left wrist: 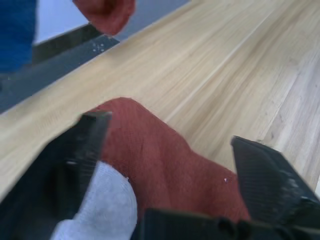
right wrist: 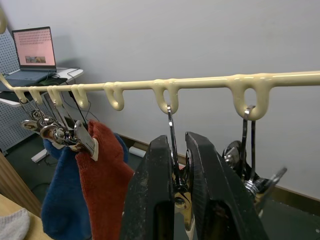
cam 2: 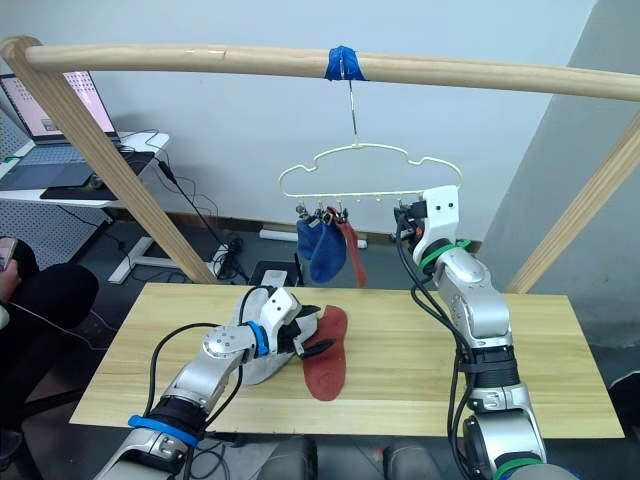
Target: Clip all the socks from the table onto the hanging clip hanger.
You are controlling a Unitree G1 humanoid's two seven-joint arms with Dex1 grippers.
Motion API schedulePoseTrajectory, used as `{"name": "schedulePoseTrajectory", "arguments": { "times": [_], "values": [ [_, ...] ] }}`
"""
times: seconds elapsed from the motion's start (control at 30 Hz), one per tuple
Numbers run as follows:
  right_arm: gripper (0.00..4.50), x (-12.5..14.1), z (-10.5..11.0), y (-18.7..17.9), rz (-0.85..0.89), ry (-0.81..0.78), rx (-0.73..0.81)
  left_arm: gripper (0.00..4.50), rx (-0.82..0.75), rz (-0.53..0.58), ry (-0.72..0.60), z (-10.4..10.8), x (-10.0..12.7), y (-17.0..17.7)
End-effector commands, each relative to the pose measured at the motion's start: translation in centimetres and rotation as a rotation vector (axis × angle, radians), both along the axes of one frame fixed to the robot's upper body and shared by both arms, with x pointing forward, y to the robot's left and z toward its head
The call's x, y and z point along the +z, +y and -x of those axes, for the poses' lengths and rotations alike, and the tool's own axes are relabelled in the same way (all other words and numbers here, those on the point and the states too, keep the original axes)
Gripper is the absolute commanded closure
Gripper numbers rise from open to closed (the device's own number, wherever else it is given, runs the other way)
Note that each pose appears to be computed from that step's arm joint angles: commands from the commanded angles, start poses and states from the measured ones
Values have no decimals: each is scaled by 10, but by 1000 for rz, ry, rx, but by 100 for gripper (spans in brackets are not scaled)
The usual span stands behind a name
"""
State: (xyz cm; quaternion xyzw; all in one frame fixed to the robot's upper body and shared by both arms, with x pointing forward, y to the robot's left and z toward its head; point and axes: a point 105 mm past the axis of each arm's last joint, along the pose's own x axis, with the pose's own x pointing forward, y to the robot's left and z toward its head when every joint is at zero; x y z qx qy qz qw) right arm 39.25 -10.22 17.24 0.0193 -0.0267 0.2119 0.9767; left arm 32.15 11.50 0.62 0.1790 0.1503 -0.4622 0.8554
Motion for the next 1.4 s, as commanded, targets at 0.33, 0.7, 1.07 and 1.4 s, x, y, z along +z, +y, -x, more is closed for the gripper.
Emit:
{"name": "schedulePoseTrajectory", "arguments": {
  "times": [0.33,0.7,1.07,1.4],
  "values": [
    [439,14,0,-3,-14,-42,-12,2,-49,-132,138,8,-44,-7],
    [439,15,-1,-7,-10,-43,-24,238,-119,-133,110,12,-43,-15],
    [439,15,-1,-8,-12,-44,-28,285,-4,-142,79,2,-43,1],
    [439,16,-2,-9,-9,-47,-31,52,39,-30,67,-7,-25,4]
  ]
}}
